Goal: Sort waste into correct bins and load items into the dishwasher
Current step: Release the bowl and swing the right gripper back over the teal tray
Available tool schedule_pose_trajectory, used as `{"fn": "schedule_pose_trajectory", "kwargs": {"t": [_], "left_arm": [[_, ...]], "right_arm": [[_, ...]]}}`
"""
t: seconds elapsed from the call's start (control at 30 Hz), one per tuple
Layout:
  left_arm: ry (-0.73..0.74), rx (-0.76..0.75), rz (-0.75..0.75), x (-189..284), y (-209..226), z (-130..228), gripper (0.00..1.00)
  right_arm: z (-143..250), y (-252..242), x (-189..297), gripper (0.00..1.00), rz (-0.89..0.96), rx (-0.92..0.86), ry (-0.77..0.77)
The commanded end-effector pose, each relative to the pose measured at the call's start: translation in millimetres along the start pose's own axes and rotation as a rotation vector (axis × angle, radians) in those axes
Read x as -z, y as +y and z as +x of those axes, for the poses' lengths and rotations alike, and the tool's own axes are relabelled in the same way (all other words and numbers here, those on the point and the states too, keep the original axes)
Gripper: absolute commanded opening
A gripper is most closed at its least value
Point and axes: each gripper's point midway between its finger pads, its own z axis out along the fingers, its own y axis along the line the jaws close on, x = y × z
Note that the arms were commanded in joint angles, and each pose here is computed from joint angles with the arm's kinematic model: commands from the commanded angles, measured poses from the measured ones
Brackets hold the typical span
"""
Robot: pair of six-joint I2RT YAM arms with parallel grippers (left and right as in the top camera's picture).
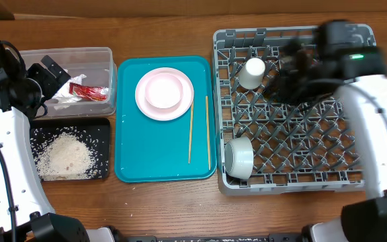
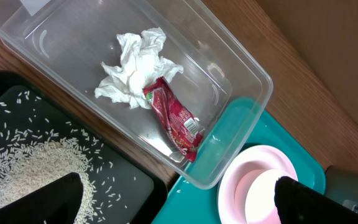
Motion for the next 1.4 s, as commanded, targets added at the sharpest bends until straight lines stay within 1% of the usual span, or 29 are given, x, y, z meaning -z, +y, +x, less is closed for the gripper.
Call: {"fn": "schedule_pose_trajectory", "kwargs": {"t": [0.0,0.13,0.3,0.37,0.43,0.57,0.7,0.87,0.93,1.0,1.03,1.17,1.23,1.27,1.3,1.33,1.37], "left_arm": [[-0.019,0.012,0.016,5,-5,-8,1.00],[-0.019,0.012,0.016,5,-5,-8,1.00],[-0.019,0.012,0.016,5,-5,-8,1.00],[-0.019,0.012,0.016,5,-5,-8,1.00],[-0.019,0.012,0.016,5,-5,-8,1.00],[-0.019,0.012,0.016,5,-5,-8,1.00],[-0.019,0.012,0.016,5,-5,-8,1.00],[-0.019,0.012,0.016,5,-5,-8,1.00],[-0.019,0.012,0.016,5,-5,-8,1.00],[-0.019,0.012,0.016,5,-5,-8,1.00],[-0.019,0.012,0.016,5,-5,-8,1.00],[-0.019,0.012,0.016,5,-5,-8,1.00],[-0.019,0.012,0.016,5,-5,-8,1.00],[-0.019,0.012,0.016,5,-5,-8,1.00],[-0.020,0.013,0.016,5,-4,-8,1.00],[-0.019,0.013,0.016,5,-4,-8,1.00],[-0.019,0.012,0.016,5,-5,-8,1.00]], "right_arm": [[30,30,-16,0.08,0.068,0.035,0.092],[67,57,-37,0.06,0.068,0.066,0.213],[96,73,-64,0.07,0.091,0.062,0.284],[104,66,-76,0.08,0.152,0.034,0.290],[113,48,-83,0.08,0.257,-0.021,0.295],[126,21,-88,0.12,0.366,-0.083,0.321],[136,5,-84,0.12,0.434,-0.111,0.350],[135,-28,-59,0.13,0.631,-0.210,0.317],[131,-29,-54,0.15,0.635,-0.223,0.306],[124,-20,-54,0.17,0.582,-0.206,0.299],[120,-10,-57,0.18,0.524,-0.178,0.301],[103,44,-74,0.28,0.221,-0.081,0.286],[94,76,-79,0.40,0.044,-0.033,0.273],[88,89,-81,0.49,-0.030,-0.019,0.258],[83,99,-82,0.94,-0.080,-0.007,0.242],[78,105,-82,1.00,-0.114,0.005,0.226],[74,109,-83,1.00,-0.134,0.015,0.211]]}}
